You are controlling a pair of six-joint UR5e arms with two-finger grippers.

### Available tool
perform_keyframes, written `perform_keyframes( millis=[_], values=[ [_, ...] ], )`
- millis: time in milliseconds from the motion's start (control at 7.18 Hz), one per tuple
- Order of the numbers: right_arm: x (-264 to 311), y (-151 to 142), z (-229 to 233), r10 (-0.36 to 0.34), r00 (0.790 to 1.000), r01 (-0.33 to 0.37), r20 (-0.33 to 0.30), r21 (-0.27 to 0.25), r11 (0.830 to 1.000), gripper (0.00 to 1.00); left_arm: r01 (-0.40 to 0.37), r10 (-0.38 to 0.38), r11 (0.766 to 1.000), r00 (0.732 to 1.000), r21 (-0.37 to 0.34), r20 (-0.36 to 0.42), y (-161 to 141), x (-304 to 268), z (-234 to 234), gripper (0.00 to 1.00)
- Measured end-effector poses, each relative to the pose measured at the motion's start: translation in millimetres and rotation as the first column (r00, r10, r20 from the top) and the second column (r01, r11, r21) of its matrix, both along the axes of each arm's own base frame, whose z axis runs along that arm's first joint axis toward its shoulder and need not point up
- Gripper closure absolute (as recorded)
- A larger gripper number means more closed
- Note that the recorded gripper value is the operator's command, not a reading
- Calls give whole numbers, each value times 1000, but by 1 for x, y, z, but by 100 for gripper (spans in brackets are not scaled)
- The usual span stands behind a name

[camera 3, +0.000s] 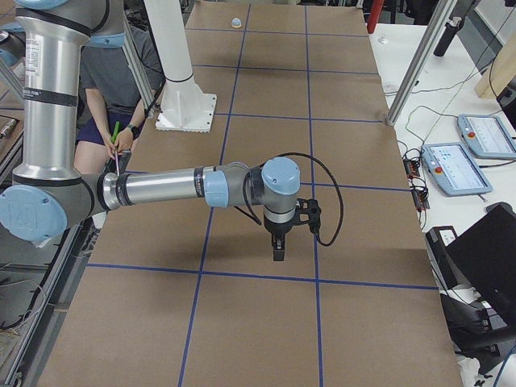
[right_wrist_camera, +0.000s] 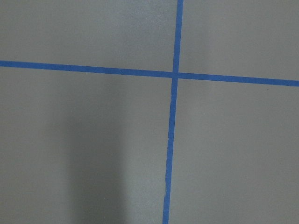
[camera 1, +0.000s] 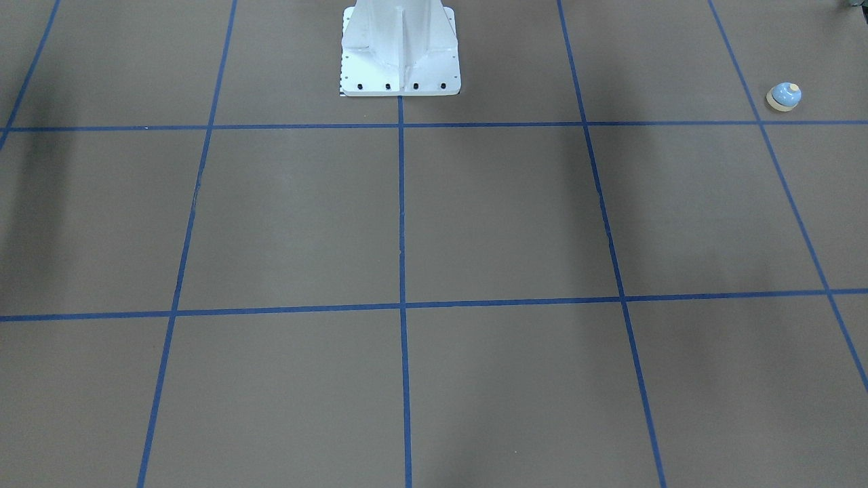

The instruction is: Place and press bell with both arms

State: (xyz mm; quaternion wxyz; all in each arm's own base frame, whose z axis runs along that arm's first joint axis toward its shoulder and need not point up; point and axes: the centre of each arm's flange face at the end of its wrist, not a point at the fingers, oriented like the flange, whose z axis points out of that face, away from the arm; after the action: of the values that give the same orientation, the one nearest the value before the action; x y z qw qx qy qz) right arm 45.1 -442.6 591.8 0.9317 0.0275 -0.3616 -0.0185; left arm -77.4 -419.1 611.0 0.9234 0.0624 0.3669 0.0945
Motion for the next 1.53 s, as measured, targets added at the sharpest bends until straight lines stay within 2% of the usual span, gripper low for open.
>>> perform_keyframes(
  millis=[418, 557, 836, 975, 1114, 1393, 1532],
  values=[
    [-1, -2, -1, -1, 1000, 1, 9, 1, 1000, 0, 8, -9, 1000, 998, 17, 66, -5, -5, -5, 0],
    [-1, -6, -6, 2, 1000, -2, 10, 21, 1000, 0, 12, -14, 999, 997, 35, 72, -12, -6, -12, 0],
    [-1, -14, -20, 6, 1000, -8, 14, 129, 992, 0, 16, -25, 993, 997, 120, 77, -31, -9, -43, 0],
    [-1, -17, -25, 6, 1000, -9, 20, 161, 987, 0, 16, -32, 983, 996, 180, 83, -37, -10, -53, 0],
    [-2, -18, -27, 6, 1000, -10, 21, 175, 984, 0, 22, -43, 975, 995, 221, 91, -42, -11, -55, 0],
    [-1, -16, -27, 0, 1000, -4, 20, 193, 981, 0, 35, -58, 971, 994, 234, 91, -50, -12, -49, 0],
    [-3, -16, -30, -8, 1000, 1, 28, 226, 974, 0, 52, -74, 968, 994, 244, 81, -56, -12, -54, 0]
  ],
)
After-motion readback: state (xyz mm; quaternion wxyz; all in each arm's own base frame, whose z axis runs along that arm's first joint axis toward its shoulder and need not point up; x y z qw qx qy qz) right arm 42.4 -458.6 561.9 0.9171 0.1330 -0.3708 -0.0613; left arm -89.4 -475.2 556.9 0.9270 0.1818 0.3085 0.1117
